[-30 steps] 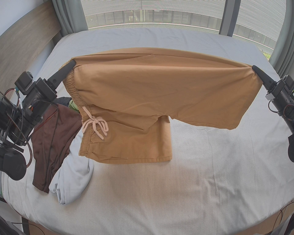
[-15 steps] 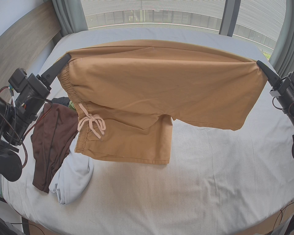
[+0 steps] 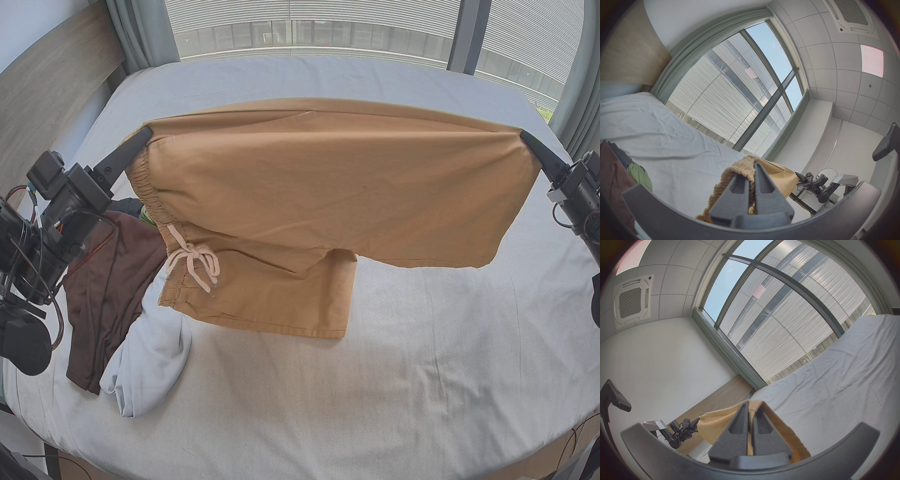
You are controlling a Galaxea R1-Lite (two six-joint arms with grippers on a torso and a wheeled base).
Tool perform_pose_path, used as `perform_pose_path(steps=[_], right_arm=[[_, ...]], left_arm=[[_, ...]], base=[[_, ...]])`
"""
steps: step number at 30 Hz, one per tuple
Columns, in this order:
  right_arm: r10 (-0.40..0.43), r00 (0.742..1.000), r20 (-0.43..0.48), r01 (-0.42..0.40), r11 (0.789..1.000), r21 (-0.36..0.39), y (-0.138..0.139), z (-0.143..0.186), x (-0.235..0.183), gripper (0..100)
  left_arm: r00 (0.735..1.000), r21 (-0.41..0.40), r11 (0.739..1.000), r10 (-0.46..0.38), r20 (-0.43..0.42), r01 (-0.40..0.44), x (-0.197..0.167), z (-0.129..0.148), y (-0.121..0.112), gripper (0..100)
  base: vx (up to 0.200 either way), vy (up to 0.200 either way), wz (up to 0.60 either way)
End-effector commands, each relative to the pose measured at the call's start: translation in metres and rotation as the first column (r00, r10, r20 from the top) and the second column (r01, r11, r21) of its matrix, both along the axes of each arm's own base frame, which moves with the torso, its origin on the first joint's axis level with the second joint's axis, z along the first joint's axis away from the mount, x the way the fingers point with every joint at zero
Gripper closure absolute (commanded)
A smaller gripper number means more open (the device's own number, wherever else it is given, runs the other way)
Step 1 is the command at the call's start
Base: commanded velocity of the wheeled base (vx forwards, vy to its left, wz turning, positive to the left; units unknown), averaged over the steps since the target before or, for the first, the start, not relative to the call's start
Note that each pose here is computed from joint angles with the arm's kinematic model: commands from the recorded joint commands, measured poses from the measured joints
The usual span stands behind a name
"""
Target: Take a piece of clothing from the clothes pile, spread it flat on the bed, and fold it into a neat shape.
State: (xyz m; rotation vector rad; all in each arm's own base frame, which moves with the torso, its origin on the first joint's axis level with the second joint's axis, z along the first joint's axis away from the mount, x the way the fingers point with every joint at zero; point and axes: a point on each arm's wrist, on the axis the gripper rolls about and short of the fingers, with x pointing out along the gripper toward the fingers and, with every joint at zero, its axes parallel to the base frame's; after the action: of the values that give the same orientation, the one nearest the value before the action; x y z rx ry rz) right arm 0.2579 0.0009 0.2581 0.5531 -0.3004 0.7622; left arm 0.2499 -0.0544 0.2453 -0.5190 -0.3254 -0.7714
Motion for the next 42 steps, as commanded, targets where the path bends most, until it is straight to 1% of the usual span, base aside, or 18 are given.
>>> perform_pose_path(steps=[1,9,14,16,17,19,23,25,28,29,31,34,42], right_arm=[[-0.009,0.997,-0.073,0.009,1.0,-0.001,-0.003,-0.023,0.031,100],[-0.01,0.997,-0.074,0.009,1.0,-0.002,-0.006,-0.03,0.065,100],[-0.004,0.997,-0.077,0.003,1.0,-0.003,-0.006,-0.035,0.081,100],[-0.004,0.997,-0.083,0.003,1.0,-0.003,-0.006,-0.041,0.093,100],[-0.004,0.996,-0.085,0.003,1.0,-0.003,-0.006,-0.041,0.093,100],[-0.004,0.995,-0.098,0.003,1.0,-0.002,-0.007,-0.051,0.108,100],[-0.003,0.995,-0.098,0.003,1.0,-0.001,-0.008,-0.057,0.121,100],[-0.003,0.996,-0.093,0.003,1.0,-0.001,-0.008,-0.064,0.135,100],[0.005,0.996,-0.089,-0.005,1.0,-0.001,-0.006,-0.067,0.144,100],[0.01,0.995,-0.102,-0.01,1.0,0.0,-0.004,-0.07,0.15,100],[0.011,0.993,-0.115,-0.011,1.0,0.001,-0.003,-0.07,0.155,100],[0.022,0.993,-0.118,-0.022,1.0,0.002,0.002,-0.069,0.163,100],[0.028,0.993,-0.118,-0.028,1.0,0.002,0.004,-0.068,0.18,100]], left_arm=[[0.999,0.024,1.0,0.02,-0.048,-0.019,0.019,-0.017,-0.002,100],[0.998,0.023,0.999,0.026,-0.051,-0.025,0.043,-0.021,-0.005,100],[0.996,0.0,0.997,0.071,-0.06,-0.071,0.062,-0.026,-0.007,100],[0.993,-0.013,0.995,0.098,-0.072,-0.099,0.075,-0.032,-0.009,100],[0.992,-0.014,0.995,0.099,-0.073,-0.1,0.076,-0.032,-0.009,100],[0.991,-0.021,0.994,0.107,-0.076,-0.109,0.086,-0.036,-0.01,100],[0.99,-0.029,0.992,0.118,-0.075,-0.12,0.094,-0.038,-0.011,100],[0.989,-0.037,0.991,0.128,-0.068,-0.131,0.104,-0.04,-0.014,100],[0.989,-0.042,0.99,0.133,-0.069,-0.136,0.111,-0.042,-0.015,100],[0.989,-0.042,0.99,0.132,-0.069,-0.135,0.117,-0.045,-0.017,100],[0.989,-0.043,0.99,0.134,-0.069,-0.137,0.123,-0.048,-0.018,100],[0.988,-0.044,0.989,0.138,-0.071,-0.141,0.131,-0.053,-0.019,100],[0.988,-0.052,0.988,0.14,-0.057,-0.143,0.155,-0.061,-0.022,100]], base=[[0.0,0.0,0.0],[0.0,0.0,0.0],[0.0,0.0,0.0],[0.0,0.0,0.0],[0.0,0.0,0.0],[0.0,0.0,0.0],[0.0,0.0,0.0],[0.0,0.0,0.0],[0.0,0.0,0.0],[0.0,0.0,0.0],[0.0,0.0,0.0],[0.0,0.0,0.0],[0.0,0.0,0.0]])
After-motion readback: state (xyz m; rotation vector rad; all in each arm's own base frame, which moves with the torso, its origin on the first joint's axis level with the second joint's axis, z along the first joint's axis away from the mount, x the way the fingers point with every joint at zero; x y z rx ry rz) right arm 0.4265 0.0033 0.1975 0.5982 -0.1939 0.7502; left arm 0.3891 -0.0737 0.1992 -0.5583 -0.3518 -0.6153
